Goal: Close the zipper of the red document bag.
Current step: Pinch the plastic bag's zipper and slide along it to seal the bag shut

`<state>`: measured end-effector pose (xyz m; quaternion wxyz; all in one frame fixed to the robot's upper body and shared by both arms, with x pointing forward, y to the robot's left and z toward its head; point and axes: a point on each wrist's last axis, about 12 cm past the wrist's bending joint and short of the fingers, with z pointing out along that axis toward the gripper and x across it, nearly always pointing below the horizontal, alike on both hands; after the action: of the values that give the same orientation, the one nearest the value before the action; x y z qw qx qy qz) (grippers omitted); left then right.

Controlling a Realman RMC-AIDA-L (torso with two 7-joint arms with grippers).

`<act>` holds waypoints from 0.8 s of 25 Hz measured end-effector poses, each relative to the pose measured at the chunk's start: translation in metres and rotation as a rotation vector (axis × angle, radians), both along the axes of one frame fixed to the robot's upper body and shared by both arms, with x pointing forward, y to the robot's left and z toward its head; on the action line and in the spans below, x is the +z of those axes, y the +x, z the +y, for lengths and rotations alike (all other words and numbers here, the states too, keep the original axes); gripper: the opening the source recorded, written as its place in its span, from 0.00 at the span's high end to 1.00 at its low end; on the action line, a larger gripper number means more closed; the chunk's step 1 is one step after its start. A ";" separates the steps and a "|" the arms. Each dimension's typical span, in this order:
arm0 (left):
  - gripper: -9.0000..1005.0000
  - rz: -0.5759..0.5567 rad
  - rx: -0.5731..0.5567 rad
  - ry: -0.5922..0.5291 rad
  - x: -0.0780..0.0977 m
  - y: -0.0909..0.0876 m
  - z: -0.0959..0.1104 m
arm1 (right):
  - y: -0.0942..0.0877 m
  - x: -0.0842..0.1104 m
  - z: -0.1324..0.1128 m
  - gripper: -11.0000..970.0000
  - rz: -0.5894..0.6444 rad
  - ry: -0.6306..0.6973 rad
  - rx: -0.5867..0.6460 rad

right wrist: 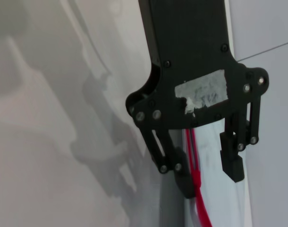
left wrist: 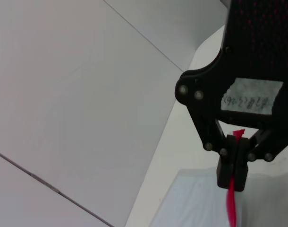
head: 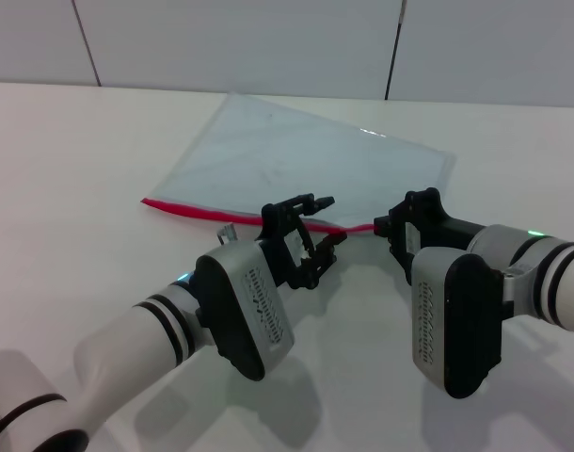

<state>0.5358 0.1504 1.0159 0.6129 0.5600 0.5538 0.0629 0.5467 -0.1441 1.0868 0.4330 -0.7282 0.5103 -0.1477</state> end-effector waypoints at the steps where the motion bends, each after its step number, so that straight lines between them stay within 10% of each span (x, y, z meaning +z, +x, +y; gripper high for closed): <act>1: 0.56 0.000 0.000 0.000 0.000 0.000 0.000 | 0.000 0.000 0.000 0.97 0.002 -0.001 0.001; 20: 0.62 0.008 -0.002 -0.001 -0.001 -0.001 0.001 | -0.002 0.003 0.003 0.97 0.001 -0.003 0.015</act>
<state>0.5346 0.1516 1.0146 0.6111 0.5604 0.5558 0.0599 0.5446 -0.1413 1.0896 0.4329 -0.7326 0.5048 -0.1449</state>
